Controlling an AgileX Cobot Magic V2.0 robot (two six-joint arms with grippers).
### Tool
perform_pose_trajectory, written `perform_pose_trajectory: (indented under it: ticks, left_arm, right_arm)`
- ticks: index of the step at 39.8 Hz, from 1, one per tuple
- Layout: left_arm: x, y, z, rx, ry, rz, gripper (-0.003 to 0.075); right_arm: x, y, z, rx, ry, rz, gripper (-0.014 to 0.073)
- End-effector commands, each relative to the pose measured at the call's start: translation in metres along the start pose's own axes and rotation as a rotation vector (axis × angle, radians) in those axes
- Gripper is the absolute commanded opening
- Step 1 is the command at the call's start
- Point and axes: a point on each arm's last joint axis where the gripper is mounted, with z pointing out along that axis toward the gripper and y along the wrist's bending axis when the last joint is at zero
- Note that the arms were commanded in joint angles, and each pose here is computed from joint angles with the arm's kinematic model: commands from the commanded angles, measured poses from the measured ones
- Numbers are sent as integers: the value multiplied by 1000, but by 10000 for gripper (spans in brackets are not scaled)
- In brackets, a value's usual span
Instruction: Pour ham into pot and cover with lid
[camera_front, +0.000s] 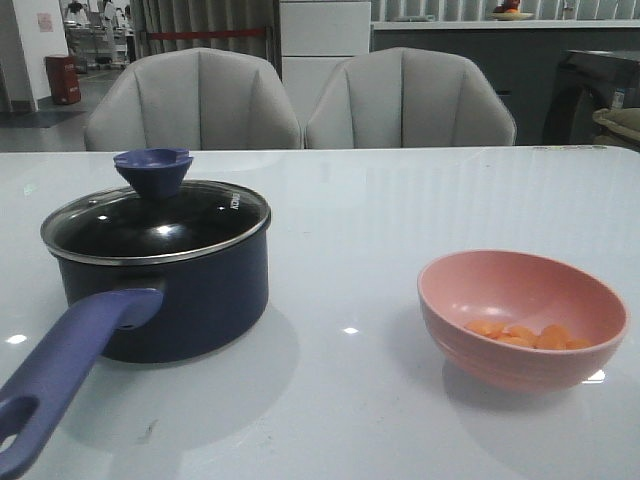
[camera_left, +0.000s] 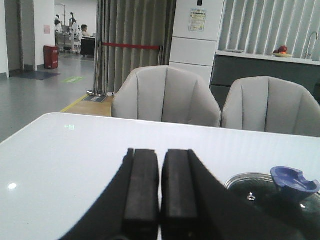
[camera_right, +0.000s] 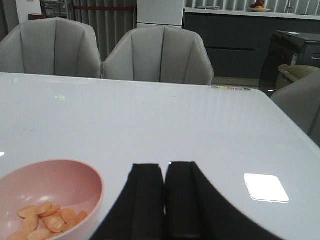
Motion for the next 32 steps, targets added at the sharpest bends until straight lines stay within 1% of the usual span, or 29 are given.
perform_pose_trajectory:
  ticks: [1,6,12,15,20,32]
  left_arm:
    - [-30,-5,4,17,-7,8,114]
    - [-39,-10,11,77,70,47,114]
    - [-33,-17,21,145,251,58,114]
    - [-33,-19,26,155,302,62,114]
    - [-32,-20,31,155,326,64,114]
    - [-35,-20,33,154,298,64,114]
  right_arm:
    - [-4,0,-1,6,-86,-11,148]
    - [-4,0,-1,6,-86,-11,148]
    - [-4,0,-1,6,-86,-11,148]
    - [-4,0,-1,6,-86,-11,148]
    - [-4,0,-1,6,-86,-11,148]
    - [-4,0,-1,6,-86,-11,148]
